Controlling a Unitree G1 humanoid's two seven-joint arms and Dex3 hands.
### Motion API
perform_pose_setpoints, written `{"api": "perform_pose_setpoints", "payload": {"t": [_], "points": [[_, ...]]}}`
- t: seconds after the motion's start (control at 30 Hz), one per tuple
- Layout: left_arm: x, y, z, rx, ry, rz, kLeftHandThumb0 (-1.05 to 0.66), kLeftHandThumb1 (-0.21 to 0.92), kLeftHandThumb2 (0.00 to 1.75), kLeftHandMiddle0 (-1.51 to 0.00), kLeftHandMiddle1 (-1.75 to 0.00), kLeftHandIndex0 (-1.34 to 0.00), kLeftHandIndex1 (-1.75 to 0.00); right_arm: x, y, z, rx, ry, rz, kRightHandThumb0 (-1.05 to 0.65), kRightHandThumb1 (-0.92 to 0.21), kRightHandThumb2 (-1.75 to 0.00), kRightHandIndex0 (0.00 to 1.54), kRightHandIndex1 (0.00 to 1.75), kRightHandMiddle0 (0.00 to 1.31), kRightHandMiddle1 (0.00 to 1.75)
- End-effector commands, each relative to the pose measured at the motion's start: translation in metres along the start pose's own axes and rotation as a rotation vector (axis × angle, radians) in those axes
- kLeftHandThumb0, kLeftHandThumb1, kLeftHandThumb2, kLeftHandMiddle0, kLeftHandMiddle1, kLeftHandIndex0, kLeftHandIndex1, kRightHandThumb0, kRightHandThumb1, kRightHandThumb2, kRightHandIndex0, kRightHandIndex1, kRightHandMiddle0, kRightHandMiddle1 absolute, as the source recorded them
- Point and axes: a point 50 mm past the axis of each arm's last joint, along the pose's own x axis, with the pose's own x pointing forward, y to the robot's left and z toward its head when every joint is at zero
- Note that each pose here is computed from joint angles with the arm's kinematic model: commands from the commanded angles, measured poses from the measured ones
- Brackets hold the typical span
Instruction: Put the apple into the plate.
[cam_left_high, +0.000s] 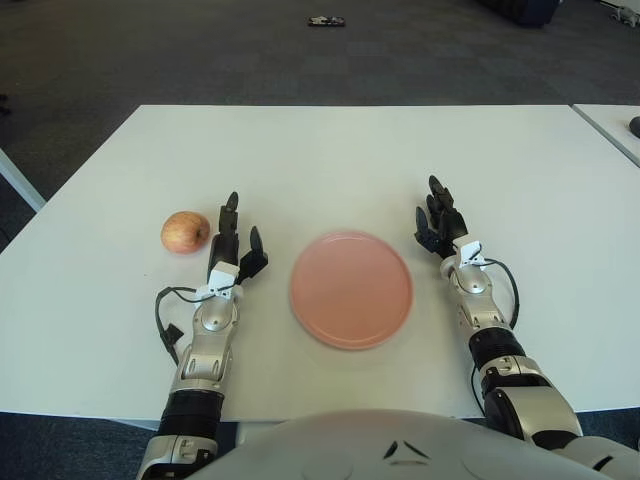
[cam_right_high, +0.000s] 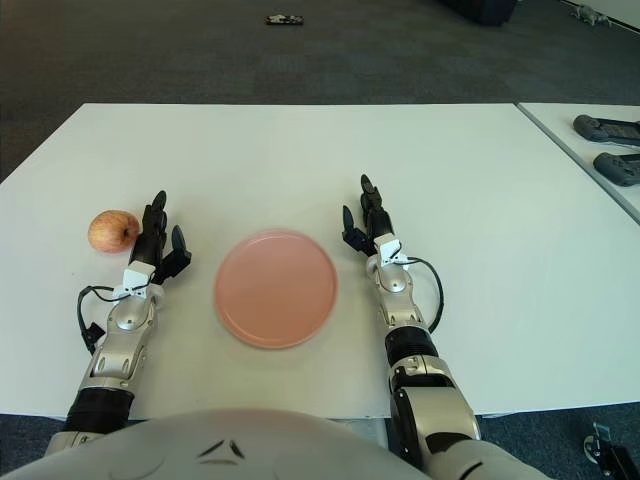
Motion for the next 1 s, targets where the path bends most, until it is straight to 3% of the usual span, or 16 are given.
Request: {"api": "perform_pose_setpoints", "payload": {"t": [0.0, 0.47, 0.6, 0.73, 0.97], "points": [[0.002, 0.002, 0.004, 0.007, -0.024, 0.0, -0.78, 0.92, 0.99, -0.11, 0.0, 0.0, -0.15, -0.009, 0.002, -0.015, 0.01, 0.075, 0.001, -0.81, -0.92, -0.78, 0.03, 0.0, 0.0, 0.0], [0.002, 0.004, 0.01, 0.018, -0.046, -0.003, -0.77, 0.92, 0.99, -0.11, 0.0, 0.0, -0.18, -0.01, 0.003, -0.015, 0.012, 0.076, 0.002, -0.81, -0.92, -0.78, 0.03, 0.0, 0.0, 0.0], [-0.001, 0.007, 0.031, 0.041, -0.113, -0.015, -0.76, 0.92, 0.98, -0.11, 0.0, 0.0, -0.16, -0.01, 0.003, -0.015, 0.012, 0.077, 0.003, -0.81, -0.92, -0.78, 0.03, 0.0, 0.0, 0.0], [-0.005, 0.018, 0.067, 0.12, -0.262, -0.039, -0.76, 0.92, 0.97, -0.11, 0.0, 0.0, -0.15, -0.01, 0.003, -0.015, 0.014, 0.079, 0.006, -0.81, -0.92, -0.77, 0.03, 0.0, 0.0, 0.0], [-0.012, 0.031, 0.101, 0.3, -0.459, -0.025, -0.78, 0.92, 0.93, -0.11, 0.0, 0.0, -0.18, -0.009, 0.005, -0.015, 0.018, 0.078, 0.009, -0.81, -0.92, -0.77, 0.03, 0.0, 0.0, 0.0]]}}
